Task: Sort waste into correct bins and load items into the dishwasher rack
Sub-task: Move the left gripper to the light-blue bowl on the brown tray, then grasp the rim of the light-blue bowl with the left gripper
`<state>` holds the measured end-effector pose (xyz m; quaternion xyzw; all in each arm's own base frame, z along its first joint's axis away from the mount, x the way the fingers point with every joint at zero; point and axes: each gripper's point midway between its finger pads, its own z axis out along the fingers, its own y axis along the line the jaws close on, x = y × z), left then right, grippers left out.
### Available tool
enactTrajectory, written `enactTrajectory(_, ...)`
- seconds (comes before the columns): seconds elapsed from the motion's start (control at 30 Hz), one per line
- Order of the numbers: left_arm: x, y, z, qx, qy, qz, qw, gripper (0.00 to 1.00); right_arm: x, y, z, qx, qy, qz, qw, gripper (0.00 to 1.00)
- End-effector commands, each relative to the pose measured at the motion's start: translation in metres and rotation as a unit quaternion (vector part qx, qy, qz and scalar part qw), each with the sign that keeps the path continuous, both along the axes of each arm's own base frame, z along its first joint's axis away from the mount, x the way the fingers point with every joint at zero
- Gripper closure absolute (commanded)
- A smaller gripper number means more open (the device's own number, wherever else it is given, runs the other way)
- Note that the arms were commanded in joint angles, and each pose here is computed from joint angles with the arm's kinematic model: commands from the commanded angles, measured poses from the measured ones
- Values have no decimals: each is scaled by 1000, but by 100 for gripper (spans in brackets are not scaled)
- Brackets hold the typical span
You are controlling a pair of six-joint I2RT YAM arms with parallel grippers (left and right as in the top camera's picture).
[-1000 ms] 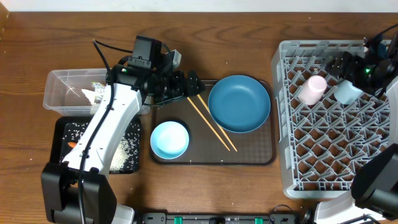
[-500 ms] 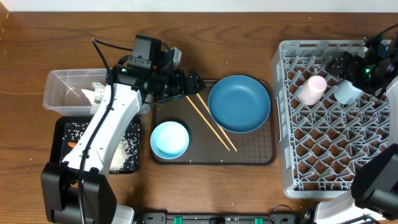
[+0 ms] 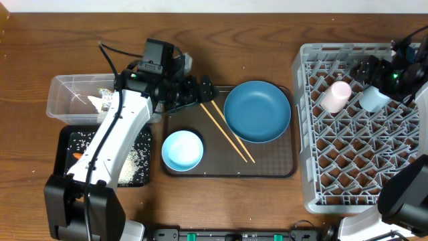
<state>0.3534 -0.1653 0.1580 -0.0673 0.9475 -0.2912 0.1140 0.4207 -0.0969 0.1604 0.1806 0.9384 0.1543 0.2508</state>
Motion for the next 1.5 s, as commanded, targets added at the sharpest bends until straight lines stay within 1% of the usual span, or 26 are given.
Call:
enactTrajectory(0.0, 0, 23, 1, 52, 6, 56, 997, 2, -1, -1, -4, 7, 4, -1, 1000, 1)
enactTrajectory(0.27, -43, 51, -15, 161, 74, 70, 982, 2, -1, -1, -4, 7, 4, -1, 1000, 1)
enactTrajectory(0.47, -74, 85, -22, 250, 132, 110, 953, 2, -1, -1, -4, 7, 4, -1, 1000, 1)
enactTrajectory(0.63, -91, 88, -33, 265, 163, 105, 945, 2, -1, -1, -4, 7, 4, -1, 1000, 1)
enactTrajectory(0.83, -122, 95, -60, 285, 216, 95, 929, 2, -1, -1, -4, 7, 4, -1, 1000, 1)
enactTrajectory(0.97, -132, 96, -75, 284, 234, 105, 924, 2, -1, -1, -4, 7, 4, -1, 1000, 1)
enactTrajectory(1.0, -134, 96, -78, 284, 236, 104, 923, 0, -1, -1, -4, 7, 4, -1, 1000, 1)
enactTrajectory(1.07, -139, 97, -85, 286, 242, 104, 921, 7, -1, -1, -4, 7, 4, -1, 1000, 1)
enactTrajectory(1.2, -140, 98, -100, 284, 237, 107, 923, 17, -1, -1, -4, 7, 4, -1, 1000, 1)
enactTrajectory(1.37, -139, 98, -118, 279, 225, 110, 927, 24, -1, -1, -4, 7, 4, -1, 1000, 1)
enactTrajectory(1.47, -140, 98, -128, 276, 220, 113, 929, 31, -1, -1, -4, 7, 4, -1, 1000, 1)
